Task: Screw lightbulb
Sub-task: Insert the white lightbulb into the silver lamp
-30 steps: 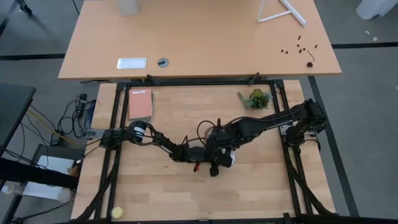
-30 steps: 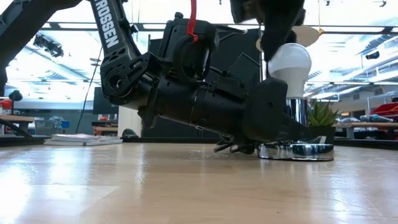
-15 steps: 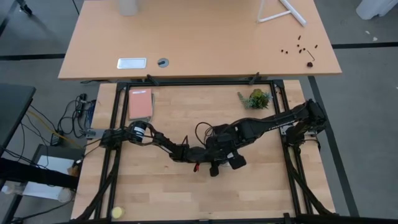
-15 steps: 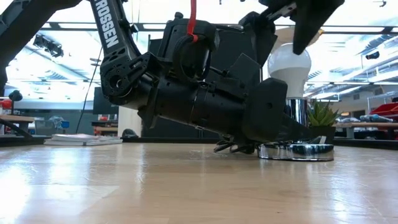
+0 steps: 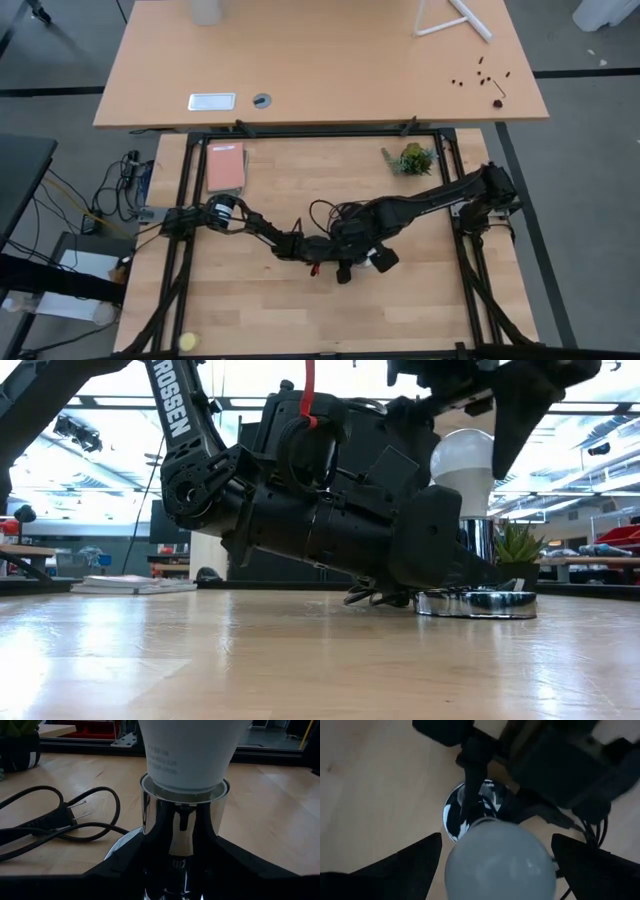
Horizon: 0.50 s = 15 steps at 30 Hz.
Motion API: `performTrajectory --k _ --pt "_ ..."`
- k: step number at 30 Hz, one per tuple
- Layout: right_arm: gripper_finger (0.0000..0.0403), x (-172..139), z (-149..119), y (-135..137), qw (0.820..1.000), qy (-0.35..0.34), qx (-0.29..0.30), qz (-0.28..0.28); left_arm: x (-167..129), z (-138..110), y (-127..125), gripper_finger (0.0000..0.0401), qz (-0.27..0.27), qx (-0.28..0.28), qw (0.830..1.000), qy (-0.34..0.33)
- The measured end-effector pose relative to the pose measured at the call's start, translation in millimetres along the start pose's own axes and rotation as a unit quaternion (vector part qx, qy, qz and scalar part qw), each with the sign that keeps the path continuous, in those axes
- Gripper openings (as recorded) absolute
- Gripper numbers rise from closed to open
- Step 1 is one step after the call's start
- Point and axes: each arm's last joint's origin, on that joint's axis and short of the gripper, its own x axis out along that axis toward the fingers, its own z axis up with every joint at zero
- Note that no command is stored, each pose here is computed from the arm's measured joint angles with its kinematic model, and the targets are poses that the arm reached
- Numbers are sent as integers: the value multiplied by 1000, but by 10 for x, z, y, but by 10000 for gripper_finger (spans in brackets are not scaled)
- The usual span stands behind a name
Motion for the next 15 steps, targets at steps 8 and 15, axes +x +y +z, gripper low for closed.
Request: performTrajectory --k 8,15 --pt "370 184 1 8 989 49 -140 26 1 -1 2 195 -1 0 1000 1" --pt "326 215 31 -7 973 38 -224 26 1 -2 2 195 -2 0 1000 1"
